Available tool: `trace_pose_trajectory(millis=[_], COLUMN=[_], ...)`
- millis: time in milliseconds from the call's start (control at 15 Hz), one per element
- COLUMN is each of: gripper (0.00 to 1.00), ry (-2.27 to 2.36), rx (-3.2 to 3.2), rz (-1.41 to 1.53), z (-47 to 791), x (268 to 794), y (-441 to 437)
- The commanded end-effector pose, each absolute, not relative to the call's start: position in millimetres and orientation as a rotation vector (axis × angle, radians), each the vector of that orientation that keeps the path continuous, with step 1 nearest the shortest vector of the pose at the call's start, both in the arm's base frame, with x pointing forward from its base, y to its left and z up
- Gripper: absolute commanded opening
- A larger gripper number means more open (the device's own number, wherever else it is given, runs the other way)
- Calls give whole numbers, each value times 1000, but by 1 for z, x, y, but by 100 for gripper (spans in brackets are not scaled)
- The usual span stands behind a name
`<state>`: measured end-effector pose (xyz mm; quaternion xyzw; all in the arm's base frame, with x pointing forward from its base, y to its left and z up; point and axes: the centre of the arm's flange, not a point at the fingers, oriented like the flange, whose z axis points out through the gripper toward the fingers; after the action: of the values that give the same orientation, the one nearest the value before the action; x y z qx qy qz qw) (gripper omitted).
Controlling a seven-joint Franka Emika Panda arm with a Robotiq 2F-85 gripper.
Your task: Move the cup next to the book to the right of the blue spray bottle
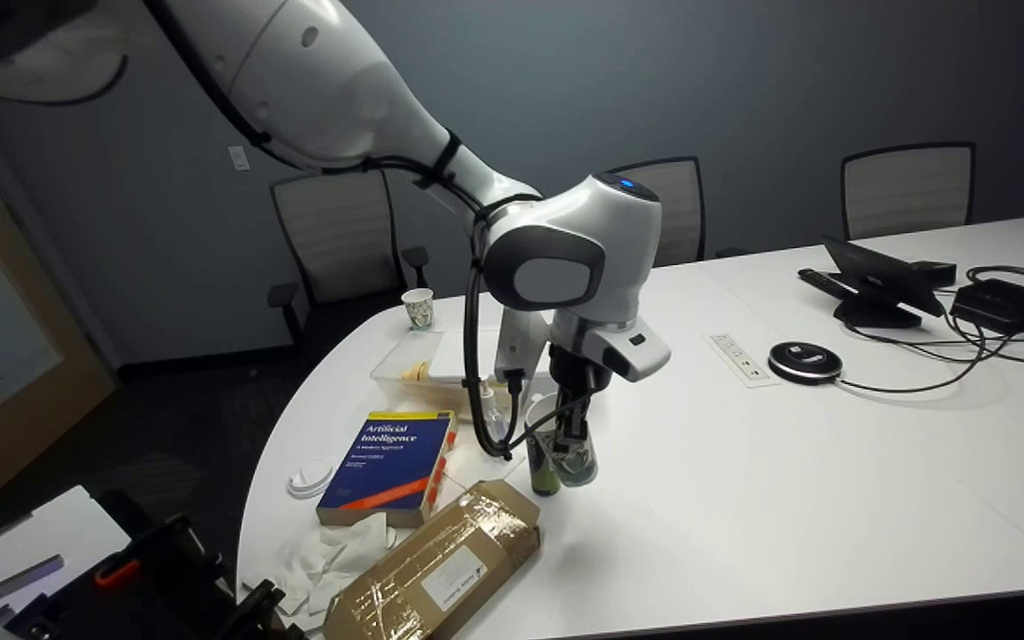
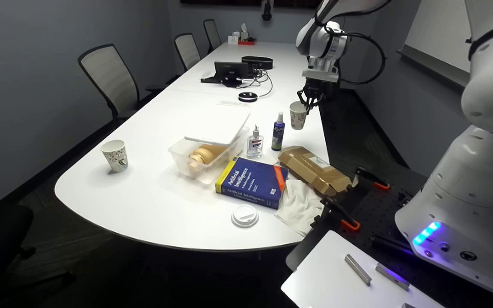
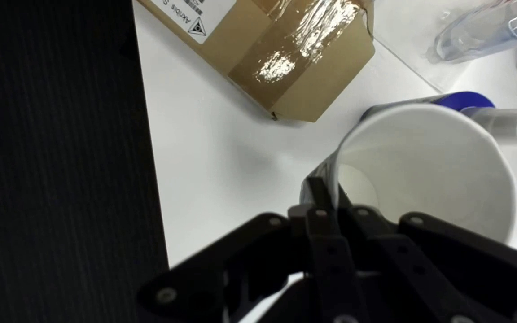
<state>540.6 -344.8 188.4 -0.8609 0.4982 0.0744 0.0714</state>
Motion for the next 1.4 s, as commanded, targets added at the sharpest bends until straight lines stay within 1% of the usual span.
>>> trace_pose_trajectory(millis=[0,467,800,867,933,1267,1333], gripper=[1,1,1,28,29,64,73], ry=[1538,1567,1566,1570,1576,1616,1616], rx=[-2534,-2498,-2477,-2473,-2468,-2438,-2440], rz=[323,431,460,460,454,430,425], z=[167,109,84,83,83,98,102], x=[557,550,546,544,543,535,535], y=[-376,-394,-392,-392,-392,-392,-391])
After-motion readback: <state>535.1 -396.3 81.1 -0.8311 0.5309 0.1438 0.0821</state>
